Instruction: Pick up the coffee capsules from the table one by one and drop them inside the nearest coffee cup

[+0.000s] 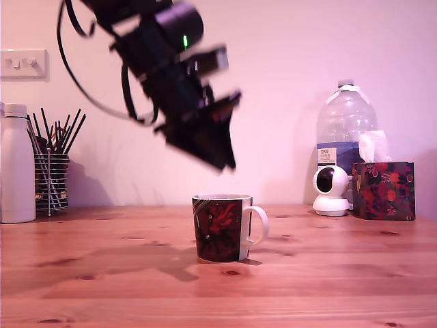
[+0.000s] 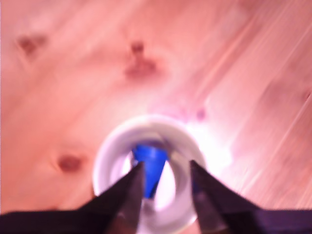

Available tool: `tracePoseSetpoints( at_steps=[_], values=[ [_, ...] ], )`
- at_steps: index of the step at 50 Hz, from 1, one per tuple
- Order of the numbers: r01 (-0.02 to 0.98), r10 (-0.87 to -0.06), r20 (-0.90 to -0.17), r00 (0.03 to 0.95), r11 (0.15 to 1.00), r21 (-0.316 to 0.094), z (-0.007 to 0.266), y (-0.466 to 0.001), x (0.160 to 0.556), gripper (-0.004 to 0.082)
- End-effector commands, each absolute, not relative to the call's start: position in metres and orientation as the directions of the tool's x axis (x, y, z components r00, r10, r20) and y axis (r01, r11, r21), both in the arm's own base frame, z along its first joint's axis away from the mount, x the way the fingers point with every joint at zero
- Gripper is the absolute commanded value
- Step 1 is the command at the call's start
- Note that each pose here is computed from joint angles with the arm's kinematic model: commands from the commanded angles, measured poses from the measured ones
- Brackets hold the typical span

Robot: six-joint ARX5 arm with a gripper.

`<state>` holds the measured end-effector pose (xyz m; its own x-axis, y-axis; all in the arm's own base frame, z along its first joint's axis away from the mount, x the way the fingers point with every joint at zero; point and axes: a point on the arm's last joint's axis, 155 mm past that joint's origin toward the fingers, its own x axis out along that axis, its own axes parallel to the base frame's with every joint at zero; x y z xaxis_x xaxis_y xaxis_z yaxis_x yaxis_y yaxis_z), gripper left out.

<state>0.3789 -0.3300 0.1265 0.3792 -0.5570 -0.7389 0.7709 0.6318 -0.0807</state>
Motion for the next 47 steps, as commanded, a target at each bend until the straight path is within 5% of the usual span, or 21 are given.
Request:
tracePoseSetpoints(
  at_steps=[1,47],
  values=[
    [0.768,-0.577,-0.705,0.412,0.636,-0.072,0.142,-0.324,0.377,-0.0019],
    [0.443,-0.418,-0.533,0.736,0.892,-0.088,0.182,-0.130,0.348,-0.0019]
  ],
)
